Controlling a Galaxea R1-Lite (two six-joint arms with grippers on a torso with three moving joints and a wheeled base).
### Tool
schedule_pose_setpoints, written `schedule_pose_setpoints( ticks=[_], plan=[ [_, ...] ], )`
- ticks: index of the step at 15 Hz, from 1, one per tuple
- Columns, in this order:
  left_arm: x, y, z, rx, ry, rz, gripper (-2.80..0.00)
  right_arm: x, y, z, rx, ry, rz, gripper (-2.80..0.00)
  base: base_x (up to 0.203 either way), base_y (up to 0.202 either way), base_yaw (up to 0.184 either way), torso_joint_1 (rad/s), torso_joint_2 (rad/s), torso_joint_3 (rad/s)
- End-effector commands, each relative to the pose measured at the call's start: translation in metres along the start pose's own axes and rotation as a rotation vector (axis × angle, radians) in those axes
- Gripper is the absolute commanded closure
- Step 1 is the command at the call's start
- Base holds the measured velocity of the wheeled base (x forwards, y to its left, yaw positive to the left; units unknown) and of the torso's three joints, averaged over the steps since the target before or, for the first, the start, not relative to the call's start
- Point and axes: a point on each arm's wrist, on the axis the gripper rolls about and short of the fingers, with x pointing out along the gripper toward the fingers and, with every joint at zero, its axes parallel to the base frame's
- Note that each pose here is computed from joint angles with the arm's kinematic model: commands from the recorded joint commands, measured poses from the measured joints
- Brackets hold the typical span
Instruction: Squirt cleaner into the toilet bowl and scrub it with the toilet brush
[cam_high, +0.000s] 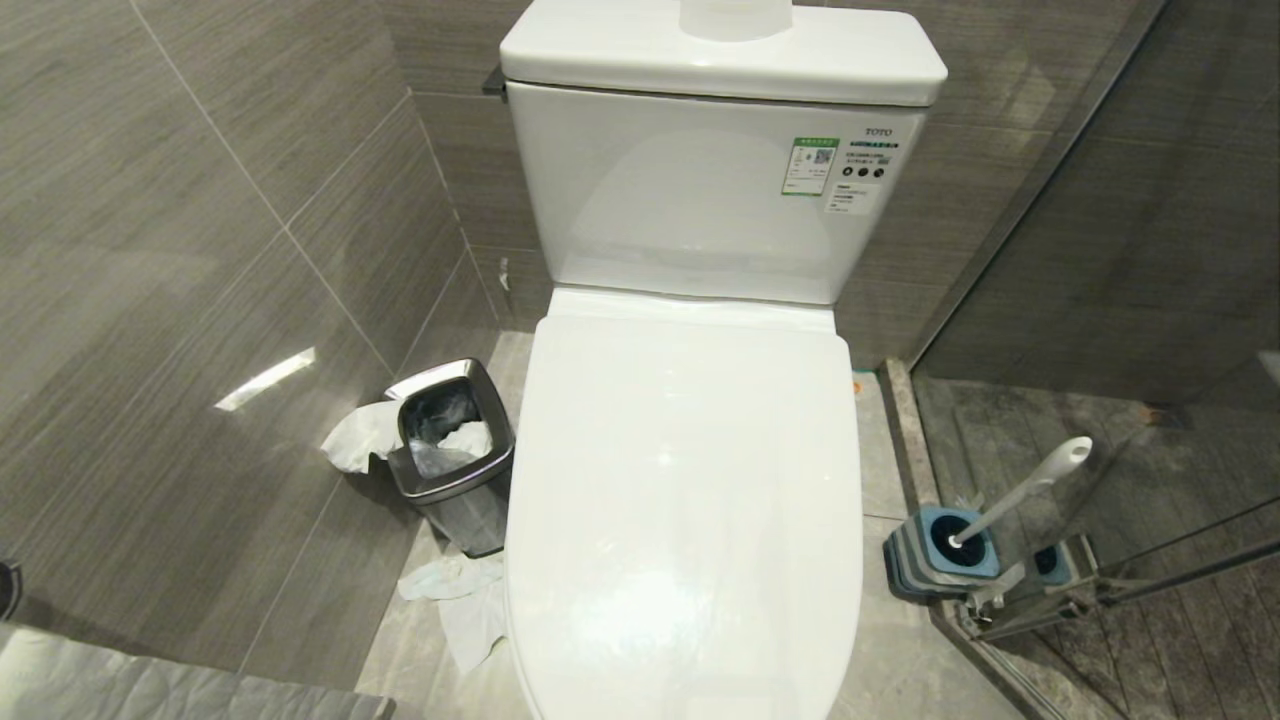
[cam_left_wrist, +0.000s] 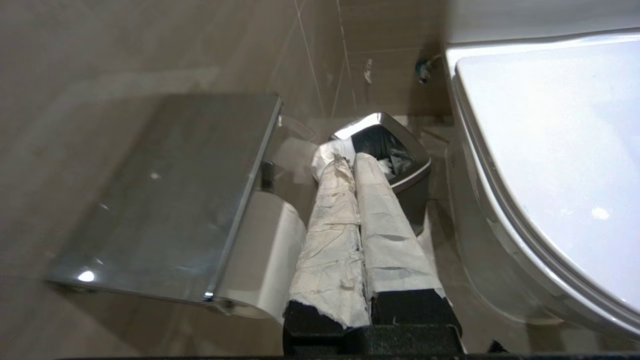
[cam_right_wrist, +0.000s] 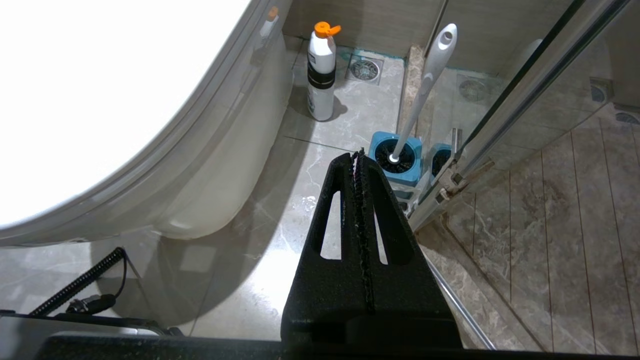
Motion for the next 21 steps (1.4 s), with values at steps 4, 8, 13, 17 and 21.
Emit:
schedule_pose_setpoints(
  ticks=[4,8,13,17,21],
  plan=[
    [0.024,-0.012,-0.057,-0.098,0.169,-0.017,0.0,0.0,0.0,0.0,0.0,0.0,0.001,0.0,0.0,0.0,0.0,0.0,0.0,0.0],
    [0.035,-0.019,-0.092,-0.079,0.213,-0.035,0.0,0.0,0.0,0.0,0.0,0.001,0.001,0.0,0.0,0.0,0.0,0.0,0.0,0.0],
    [0.037,-0.024,-0.107,-0.026,0.212,-0.153,0.0,0.0,0.0,0.0,0.0,0.0,0.001,0.0,0.0,0.0,0.0,0.0,0.0,0.0],
    [0.037,-0.024,-0.107,-0.035,0.21,-0.153,0.0,0.0,0.0,0.0,0.0,0.0,0.001,0.0,0.0,0.0,0.0,0.0,0.0,0.0],
    [0.037,-0.023,-0.107,-0.049,0.212,-0.14,0.0,0.0,0.0,0.0,0.0,0.0,0.001,0.0,0.0,0.0,0.0,0.0,0.0,0.0]
  ],
)
